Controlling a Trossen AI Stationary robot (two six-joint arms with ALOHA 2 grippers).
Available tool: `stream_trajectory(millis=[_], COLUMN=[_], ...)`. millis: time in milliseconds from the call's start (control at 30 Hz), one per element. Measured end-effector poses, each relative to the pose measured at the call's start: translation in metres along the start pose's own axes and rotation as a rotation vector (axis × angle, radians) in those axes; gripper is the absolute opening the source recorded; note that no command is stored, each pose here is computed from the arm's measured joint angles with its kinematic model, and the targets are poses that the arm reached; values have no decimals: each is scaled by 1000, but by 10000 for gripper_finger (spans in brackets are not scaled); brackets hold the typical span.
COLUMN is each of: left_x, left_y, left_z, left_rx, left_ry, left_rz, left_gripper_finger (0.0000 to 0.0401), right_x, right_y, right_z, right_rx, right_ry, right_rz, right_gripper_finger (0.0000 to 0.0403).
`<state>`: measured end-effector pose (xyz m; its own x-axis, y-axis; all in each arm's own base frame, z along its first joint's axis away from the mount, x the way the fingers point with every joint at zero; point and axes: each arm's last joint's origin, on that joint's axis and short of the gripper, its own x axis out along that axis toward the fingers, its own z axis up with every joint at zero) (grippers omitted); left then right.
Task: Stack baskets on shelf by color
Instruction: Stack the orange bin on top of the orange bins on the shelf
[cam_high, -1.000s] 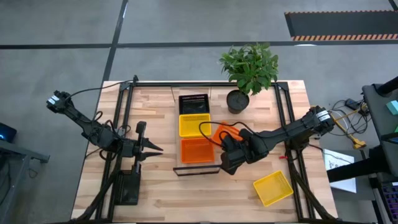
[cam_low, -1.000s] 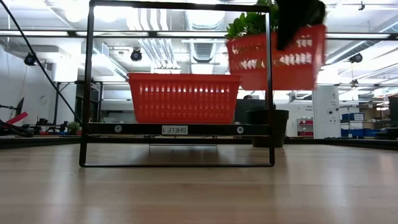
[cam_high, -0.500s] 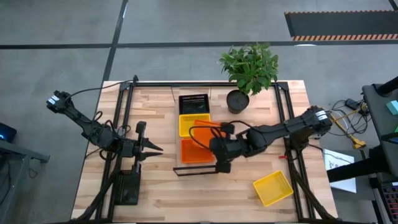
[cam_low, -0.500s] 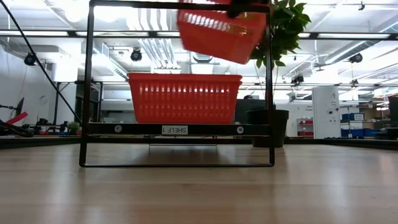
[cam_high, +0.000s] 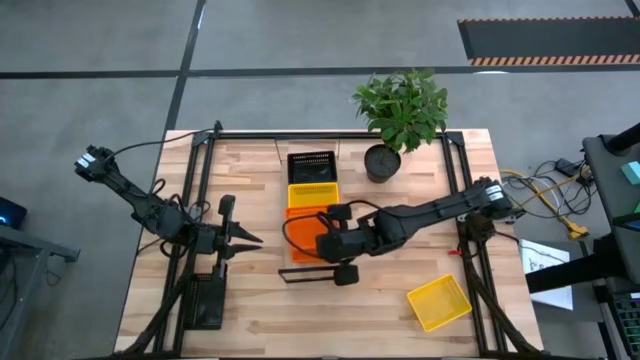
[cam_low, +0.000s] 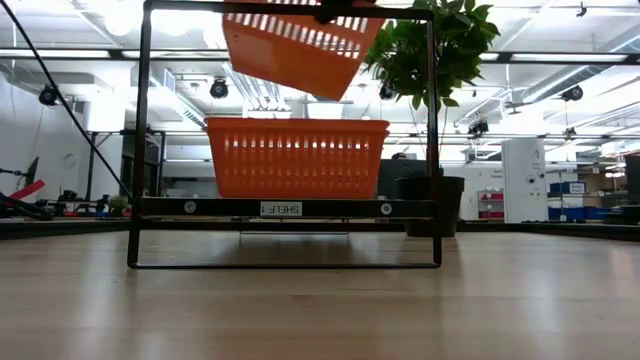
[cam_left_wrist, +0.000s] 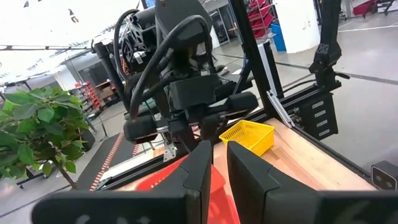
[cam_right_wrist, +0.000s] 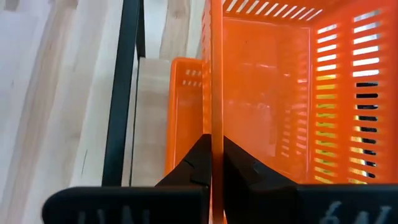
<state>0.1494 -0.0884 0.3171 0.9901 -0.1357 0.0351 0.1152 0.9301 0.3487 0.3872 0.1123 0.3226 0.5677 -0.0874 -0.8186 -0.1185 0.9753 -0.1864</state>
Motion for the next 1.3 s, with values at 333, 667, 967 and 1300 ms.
stream_trajectory(millis=[333, 667, 967, 1300], left_x=[0, 0, 0, 0], left_y=[0, 0, 0, 0], left_z=[0, 0, 0, 0], left_rx=[1, 2, 2, 2], left_ry=[2, 3, 4, 3], left_rz=[-1, 2, 2, 2], left_gripper_finger=[37, 37, 37, 37], right_x=[19, 37, 38, 39], right_y=[3, 9, 10, 10], right_z=[10, 9, 9, 9], right_rx=[55, 70, 101, 107], right_ry=[107, 199, 200, 196], right_rz=[-11, 30, 48, 48], right_gripper_finger=[8, 8, 8, 9])
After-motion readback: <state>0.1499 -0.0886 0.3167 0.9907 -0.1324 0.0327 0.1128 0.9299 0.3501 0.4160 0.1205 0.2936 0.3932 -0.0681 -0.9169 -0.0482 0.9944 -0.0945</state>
